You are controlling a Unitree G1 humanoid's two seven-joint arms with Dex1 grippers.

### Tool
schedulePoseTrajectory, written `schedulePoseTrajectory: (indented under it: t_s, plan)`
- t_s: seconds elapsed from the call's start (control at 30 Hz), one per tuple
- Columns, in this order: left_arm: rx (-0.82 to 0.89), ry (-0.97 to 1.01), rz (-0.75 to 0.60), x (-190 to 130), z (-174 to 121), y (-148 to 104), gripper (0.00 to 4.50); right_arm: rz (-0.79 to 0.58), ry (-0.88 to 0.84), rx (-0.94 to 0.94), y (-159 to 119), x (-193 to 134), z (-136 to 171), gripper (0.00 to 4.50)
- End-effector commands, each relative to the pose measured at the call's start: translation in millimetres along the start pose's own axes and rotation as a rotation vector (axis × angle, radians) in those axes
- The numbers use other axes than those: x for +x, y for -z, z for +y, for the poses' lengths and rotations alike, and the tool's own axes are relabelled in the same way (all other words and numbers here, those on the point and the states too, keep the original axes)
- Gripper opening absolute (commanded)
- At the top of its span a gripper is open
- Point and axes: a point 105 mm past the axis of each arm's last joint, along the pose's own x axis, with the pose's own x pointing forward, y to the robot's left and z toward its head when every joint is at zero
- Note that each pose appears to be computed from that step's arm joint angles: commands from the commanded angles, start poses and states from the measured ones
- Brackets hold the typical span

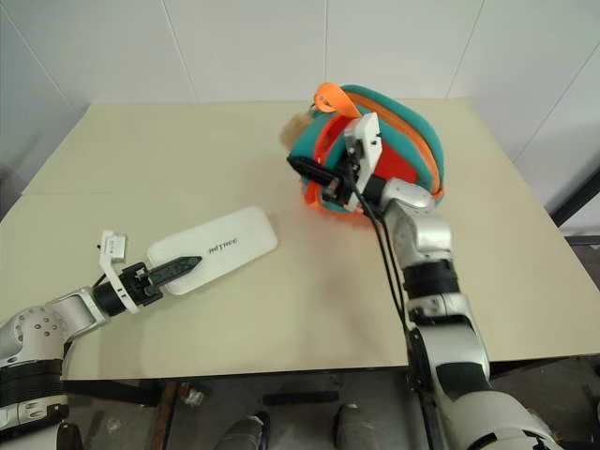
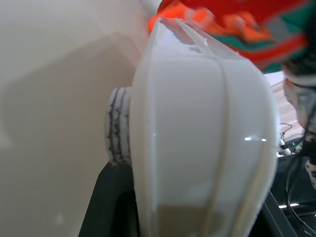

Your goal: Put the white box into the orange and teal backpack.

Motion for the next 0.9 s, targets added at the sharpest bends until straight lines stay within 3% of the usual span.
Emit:
schedulePoseTrajectory:
  t_s: [0.03, 0.27, 0.5, 0.77, 0.9]
  plan:
    - [0.046, -0.04, -0.004, -9, 4, -11, 1.21, 0.035, -0.207, 0.049, -24, -7, 47, 0.04]
    - [0.115, 0.002, -0.012, -16, -4, -19, 1.21, 0.227, -0.333, 0.217, -21, -45, 96, 0.04]
    - [0.261, 0.206, -0.115, -20, -52, -42, 1.21, 0.293, -0.268, 0.239, -3, -54, 92, 0.04]
    - [0.528, 0.339, -0.118, -17, -106, -61, 1.21, 0.351, -0.227, 0.223, 6, -60, 79, 0.04]
    - [0.673, 0.353, -0.025, -11, -110, -57, 1.21, 0.358, -0.245, 0.23, 11, -58, 79, 0.04]
